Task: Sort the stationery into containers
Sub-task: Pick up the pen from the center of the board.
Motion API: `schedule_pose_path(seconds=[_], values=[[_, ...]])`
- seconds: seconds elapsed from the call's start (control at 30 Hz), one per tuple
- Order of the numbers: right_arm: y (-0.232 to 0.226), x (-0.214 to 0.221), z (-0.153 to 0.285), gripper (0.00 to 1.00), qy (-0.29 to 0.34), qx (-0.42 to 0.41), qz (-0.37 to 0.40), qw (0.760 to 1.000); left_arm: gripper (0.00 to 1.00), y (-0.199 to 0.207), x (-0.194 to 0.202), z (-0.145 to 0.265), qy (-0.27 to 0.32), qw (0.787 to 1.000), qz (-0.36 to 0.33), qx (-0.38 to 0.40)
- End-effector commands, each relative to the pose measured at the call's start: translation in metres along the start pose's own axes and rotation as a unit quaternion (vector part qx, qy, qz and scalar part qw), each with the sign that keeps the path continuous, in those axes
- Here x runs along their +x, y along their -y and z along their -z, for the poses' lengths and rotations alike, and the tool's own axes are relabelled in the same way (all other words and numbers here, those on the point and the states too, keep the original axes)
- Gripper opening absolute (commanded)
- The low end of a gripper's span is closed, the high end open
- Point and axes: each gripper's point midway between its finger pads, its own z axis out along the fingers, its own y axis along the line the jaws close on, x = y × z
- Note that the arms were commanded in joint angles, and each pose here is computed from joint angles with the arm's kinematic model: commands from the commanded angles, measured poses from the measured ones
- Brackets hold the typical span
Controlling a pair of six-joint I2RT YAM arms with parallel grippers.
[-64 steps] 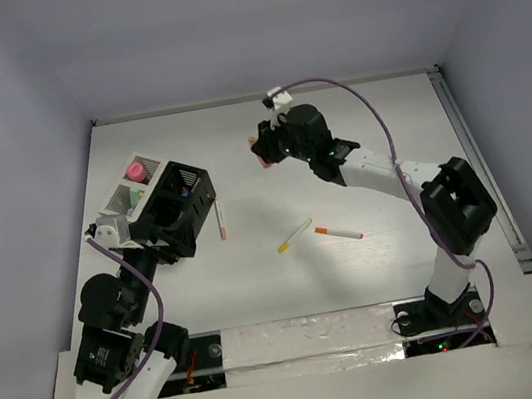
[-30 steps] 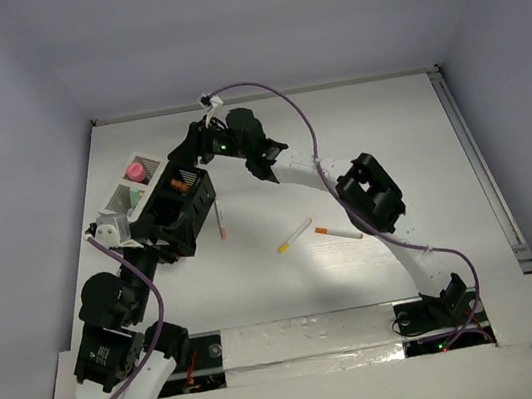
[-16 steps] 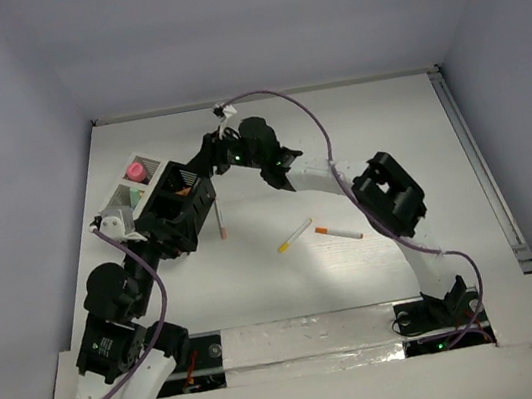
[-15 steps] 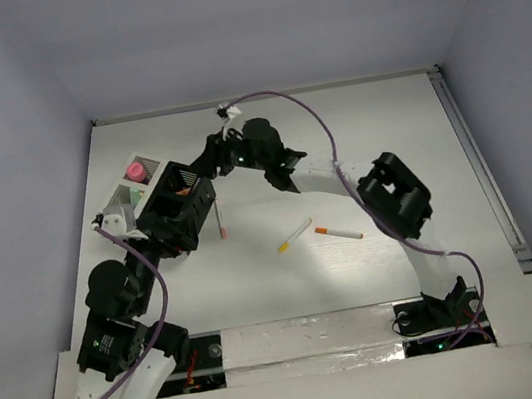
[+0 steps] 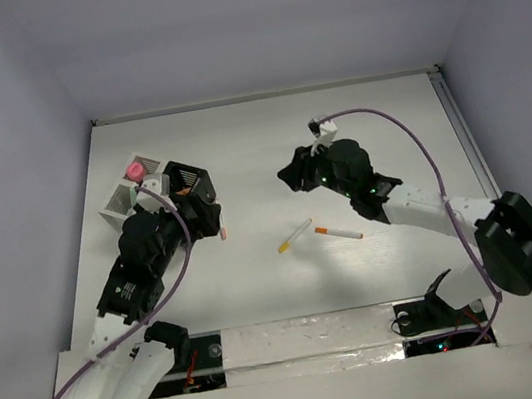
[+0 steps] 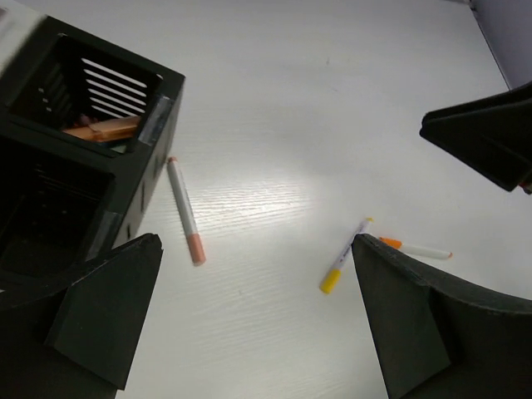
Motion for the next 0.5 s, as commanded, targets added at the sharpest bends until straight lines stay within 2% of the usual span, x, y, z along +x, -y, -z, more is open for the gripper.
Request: schedule_pose_path(seconds=[0.0, 0.13, 0.17, 0.2, 0.27, 0.47], values=[[0.024, 0.004, 0.033, 0.45, 0.0, 0.076, 0.017, 0.997, 0.99, 0.026, -0.009, -0.008, 0.006, 0.998, 0.033, 0.059], [0.047, -0.004, 0.06, 0.44, 0.02, 0.139, 0.019, 0.99, 0.98, 0.039, 0.0, -0.017, -0.013, 0.995, 0.046, 0.086], [0.052, -0.004, 0.065, 0.44, 0.021, 0.148, 0.017, 0.989, 0.9, 0.037, 0.003, -0.021, -0.019, 0.995, 0.05, 0.08], [0.053, -0.002, 0.069, 0.44, 0.02, 0.15, 0.017, 0.988, 0.87, 0.036, 0.004, -0.023, -0.016, 0.996, 0.052, 0.074], [0.05, -0.009, 0.078, 0.44, 0.029, 0.146, 0.018, 0.989, 0.69, 0.029, 0.009, -0.028, -0.024, 0.996, 0.062, 0.052], [0.02, -0.018, 0.096, 0.44, 0.044, 0.074, 0.012, 0.996, 0.57, 0.018, 0.054, -0.051, -0.07, 0.995, 0.062, -0.026]])
